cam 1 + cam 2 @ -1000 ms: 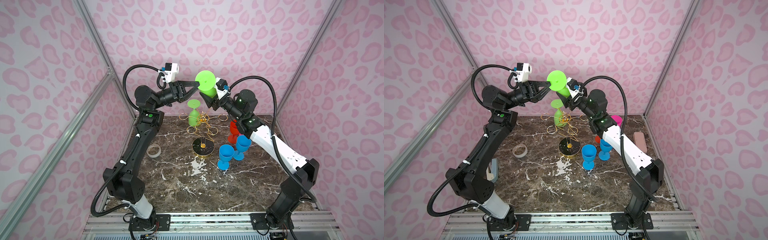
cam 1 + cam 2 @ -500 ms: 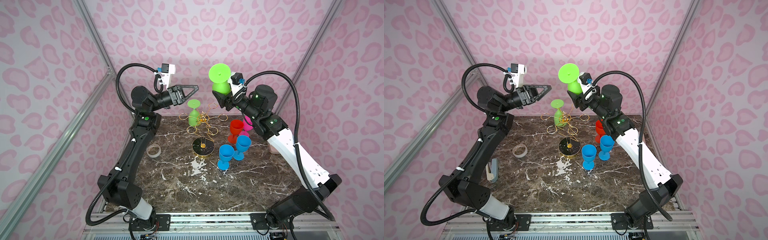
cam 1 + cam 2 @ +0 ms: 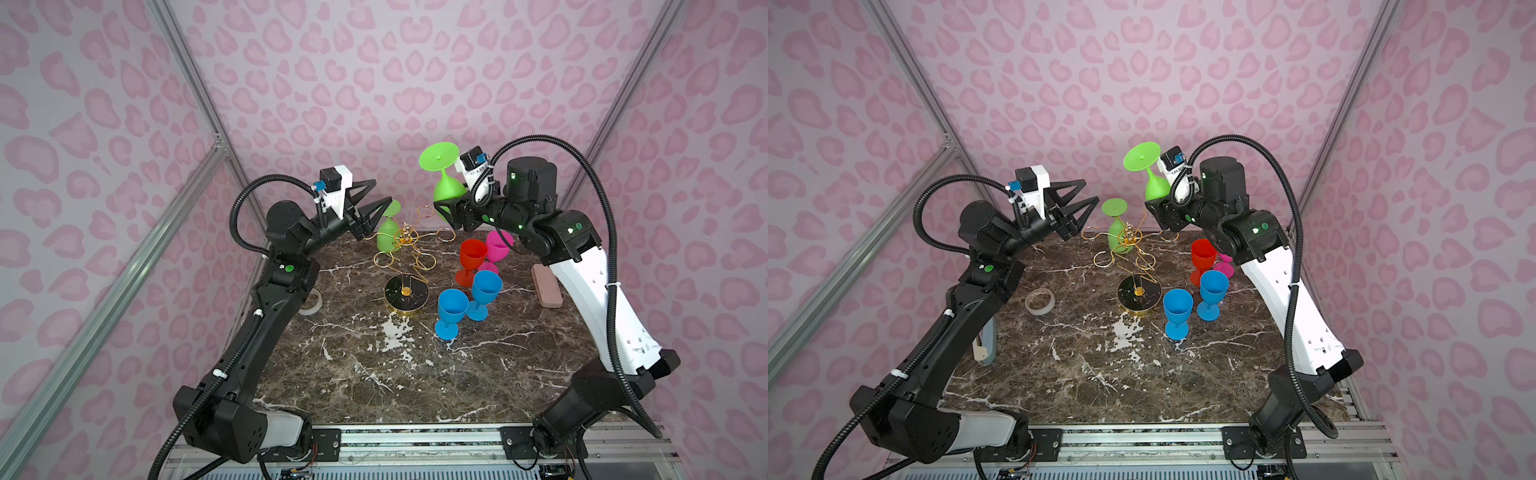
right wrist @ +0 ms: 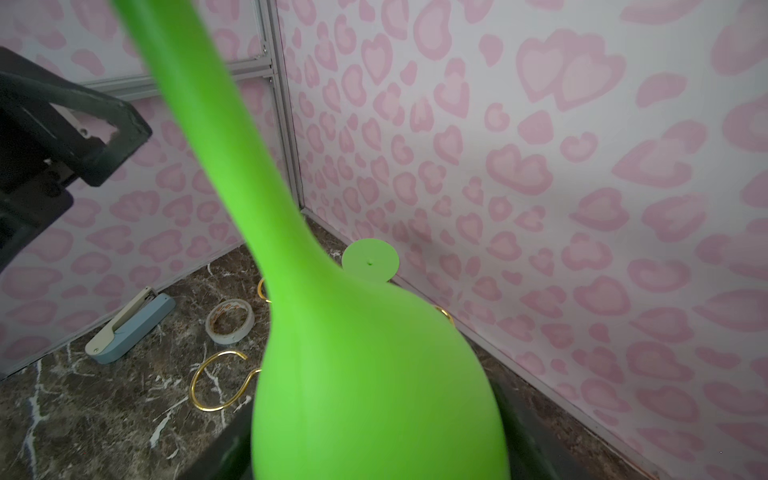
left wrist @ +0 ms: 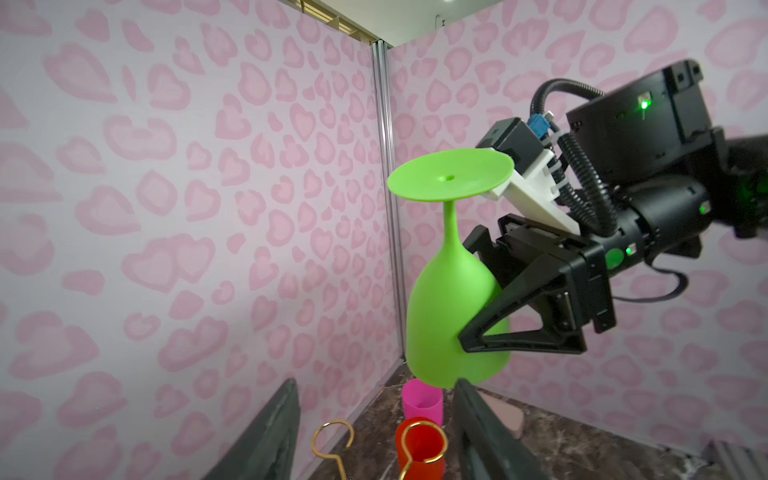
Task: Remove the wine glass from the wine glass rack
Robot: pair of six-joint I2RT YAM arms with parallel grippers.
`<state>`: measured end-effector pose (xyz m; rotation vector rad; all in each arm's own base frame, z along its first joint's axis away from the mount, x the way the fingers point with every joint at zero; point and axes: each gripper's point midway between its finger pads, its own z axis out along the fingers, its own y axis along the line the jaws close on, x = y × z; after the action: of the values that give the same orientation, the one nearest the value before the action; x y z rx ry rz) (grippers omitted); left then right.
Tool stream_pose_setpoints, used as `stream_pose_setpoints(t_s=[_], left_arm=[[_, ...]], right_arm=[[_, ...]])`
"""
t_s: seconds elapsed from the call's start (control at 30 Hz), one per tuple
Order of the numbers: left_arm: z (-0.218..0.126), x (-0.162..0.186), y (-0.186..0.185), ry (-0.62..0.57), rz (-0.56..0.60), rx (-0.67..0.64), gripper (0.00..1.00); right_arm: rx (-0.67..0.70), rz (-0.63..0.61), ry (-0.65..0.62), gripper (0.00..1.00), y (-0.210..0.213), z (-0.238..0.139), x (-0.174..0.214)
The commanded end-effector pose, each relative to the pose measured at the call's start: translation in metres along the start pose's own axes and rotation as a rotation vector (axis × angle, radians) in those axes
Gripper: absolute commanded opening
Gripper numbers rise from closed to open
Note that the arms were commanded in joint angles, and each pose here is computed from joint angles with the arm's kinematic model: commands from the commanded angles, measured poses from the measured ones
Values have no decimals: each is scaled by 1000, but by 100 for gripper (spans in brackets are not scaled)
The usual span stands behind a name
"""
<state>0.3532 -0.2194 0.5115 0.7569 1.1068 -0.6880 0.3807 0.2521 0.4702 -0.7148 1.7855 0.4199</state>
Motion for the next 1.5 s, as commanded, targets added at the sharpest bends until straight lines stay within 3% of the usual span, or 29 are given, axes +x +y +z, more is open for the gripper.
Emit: stream_pose_setpoints(t_s=[0.0,0.27,0.47,0.93,1.1,1.27,1.33,1.47], left_arm=[[-2,-8,0,-28,358,-39,57],[1,-6,-15,-40,631,9,55],[6,1,-25,-45,739,41,50],[8,8,-31,-36,776,76,37],[9,12,-31,-24,773,77,14],[10,15,-28,-14,753,62,3],[11,13,-24,-14,735,39,3],[11,9,-15,-6,667,-13,3]], right_arm=[[-44,31,105,55,11,8,25],[-99,33,181,55,33,19,41],[-142,31,209,54,48,24,46],[-206,31,257,52,72,35,58],[-218,39,267,52,75,37,61],[-230,43,264,52,79,38,61],[-244,48,253,56,81,36,57],[-265,63,185,75,85,25,42]])
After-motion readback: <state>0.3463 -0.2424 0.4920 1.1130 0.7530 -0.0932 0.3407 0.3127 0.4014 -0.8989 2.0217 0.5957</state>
